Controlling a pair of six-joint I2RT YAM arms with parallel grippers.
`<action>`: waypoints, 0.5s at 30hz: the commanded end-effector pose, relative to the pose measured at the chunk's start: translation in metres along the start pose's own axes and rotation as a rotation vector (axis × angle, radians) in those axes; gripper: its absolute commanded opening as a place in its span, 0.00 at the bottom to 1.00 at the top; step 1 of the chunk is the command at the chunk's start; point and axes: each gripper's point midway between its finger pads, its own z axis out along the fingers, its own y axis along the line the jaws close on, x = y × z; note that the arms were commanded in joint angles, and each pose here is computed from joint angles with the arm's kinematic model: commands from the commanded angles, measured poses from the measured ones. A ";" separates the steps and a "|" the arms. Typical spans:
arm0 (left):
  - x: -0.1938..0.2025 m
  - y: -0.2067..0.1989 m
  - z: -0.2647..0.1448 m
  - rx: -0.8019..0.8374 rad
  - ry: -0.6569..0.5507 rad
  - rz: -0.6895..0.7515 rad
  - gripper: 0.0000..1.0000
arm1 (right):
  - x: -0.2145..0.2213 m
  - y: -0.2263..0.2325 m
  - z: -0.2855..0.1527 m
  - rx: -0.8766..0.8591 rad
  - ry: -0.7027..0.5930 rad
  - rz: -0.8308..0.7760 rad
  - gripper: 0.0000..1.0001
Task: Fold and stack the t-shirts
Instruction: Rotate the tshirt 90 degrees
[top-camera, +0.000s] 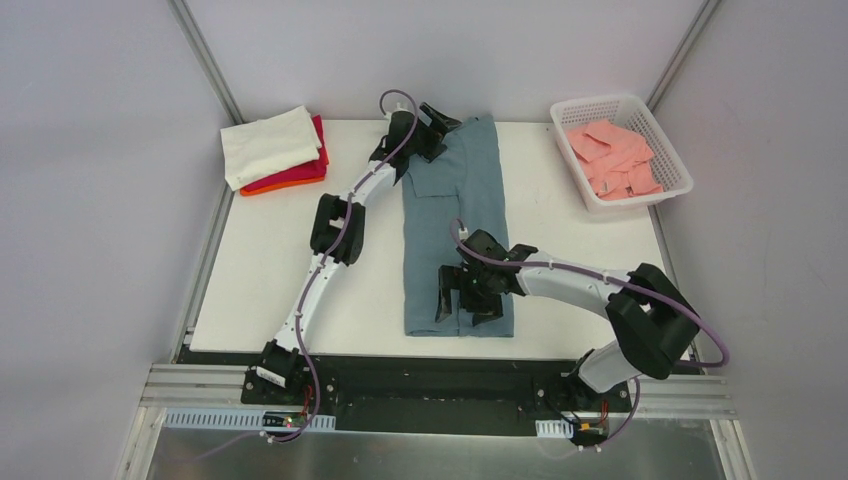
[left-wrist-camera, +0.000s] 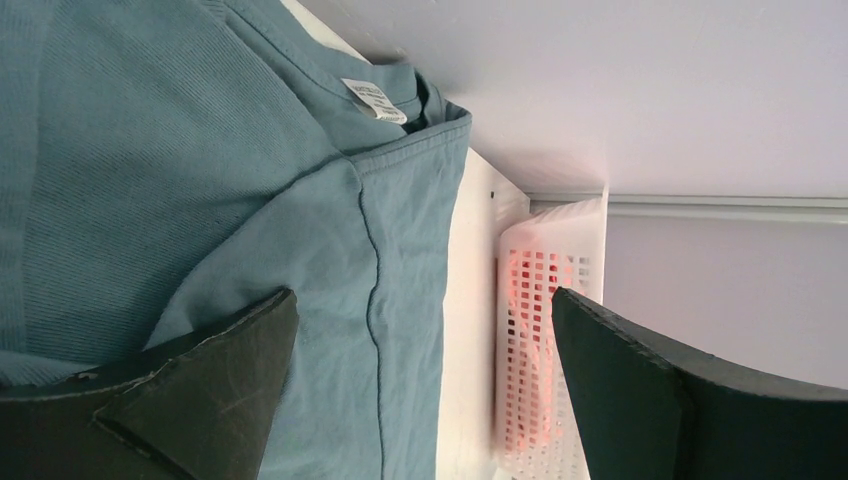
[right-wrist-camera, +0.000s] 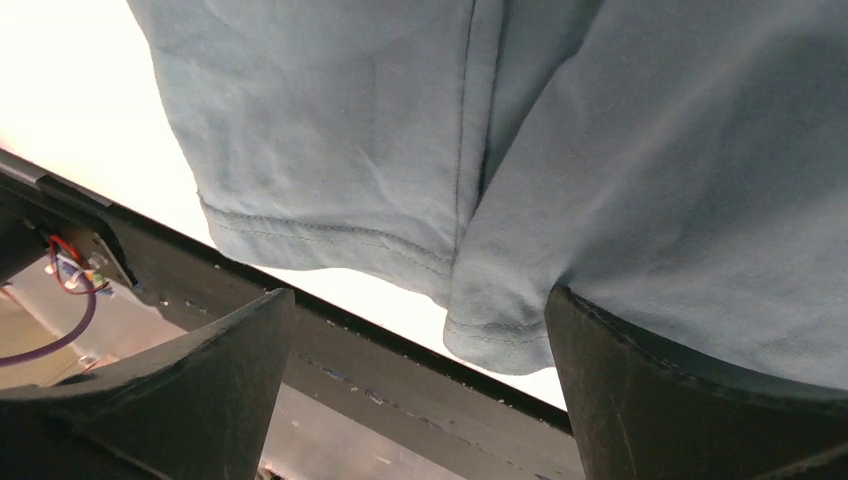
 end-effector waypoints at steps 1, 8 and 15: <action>0.008 -0.025 -0.014 0.008 0.074 0.090 0.99 | -0.027 0.003 -0.026 0.056 -0.167 -0.027 1.00; 0.020 -0.139 -0.090 0.155 0.228 0.289 0.99 | -0.054 -0.005 -0.089 0.056 -0.483 -0.001 0.99; 0.078 -0.155 -0.193 0.106 0.462 0.380 0.99 | -0.044 -0.059 -0.115 0.118 -0.649 0.194 0.99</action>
